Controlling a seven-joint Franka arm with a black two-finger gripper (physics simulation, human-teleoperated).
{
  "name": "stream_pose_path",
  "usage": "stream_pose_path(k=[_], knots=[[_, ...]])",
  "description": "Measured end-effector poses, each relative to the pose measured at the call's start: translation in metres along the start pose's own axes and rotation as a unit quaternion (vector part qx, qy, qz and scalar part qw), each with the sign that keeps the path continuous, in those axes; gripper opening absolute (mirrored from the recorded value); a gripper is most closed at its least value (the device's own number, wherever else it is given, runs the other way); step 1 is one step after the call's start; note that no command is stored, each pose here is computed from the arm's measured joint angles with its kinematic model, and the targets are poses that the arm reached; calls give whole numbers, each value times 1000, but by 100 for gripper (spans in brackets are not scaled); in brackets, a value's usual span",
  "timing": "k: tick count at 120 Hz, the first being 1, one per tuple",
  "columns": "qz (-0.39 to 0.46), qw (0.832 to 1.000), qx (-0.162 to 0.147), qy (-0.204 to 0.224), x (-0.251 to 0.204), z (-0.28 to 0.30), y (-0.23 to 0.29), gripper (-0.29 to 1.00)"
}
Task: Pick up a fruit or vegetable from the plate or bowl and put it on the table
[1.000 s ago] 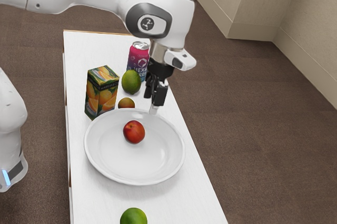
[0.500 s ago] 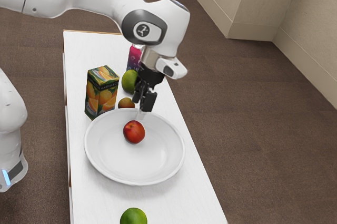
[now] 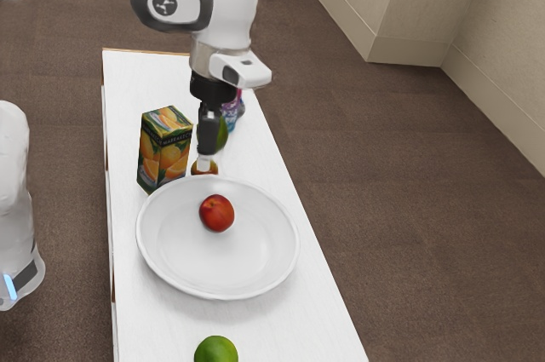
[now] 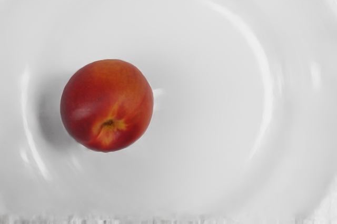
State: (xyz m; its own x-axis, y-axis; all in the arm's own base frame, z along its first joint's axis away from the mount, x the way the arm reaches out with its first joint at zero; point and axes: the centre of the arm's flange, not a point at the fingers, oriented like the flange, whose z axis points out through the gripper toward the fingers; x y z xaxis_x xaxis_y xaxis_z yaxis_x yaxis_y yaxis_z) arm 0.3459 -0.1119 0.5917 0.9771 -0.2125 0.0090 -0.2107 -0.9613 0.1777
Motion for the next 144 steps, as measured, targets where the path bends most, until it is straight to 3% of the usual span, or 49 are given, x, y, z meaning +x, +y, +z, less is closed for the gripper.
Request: stream_pose_path(k=[43, 58, 89, 111, 144], knots=[[25, 999, -5, -28, -5, 57, 18, 70], [21, 998, -13, -51, 32, 84, 25, 70], [19, 1000, -16, -13, 61, 66, 34, 70], [-18, 1000, -13, -11, 71, 69, 3, 70], [-27, 999, -9, -20, 75, 78, -4, 70]])
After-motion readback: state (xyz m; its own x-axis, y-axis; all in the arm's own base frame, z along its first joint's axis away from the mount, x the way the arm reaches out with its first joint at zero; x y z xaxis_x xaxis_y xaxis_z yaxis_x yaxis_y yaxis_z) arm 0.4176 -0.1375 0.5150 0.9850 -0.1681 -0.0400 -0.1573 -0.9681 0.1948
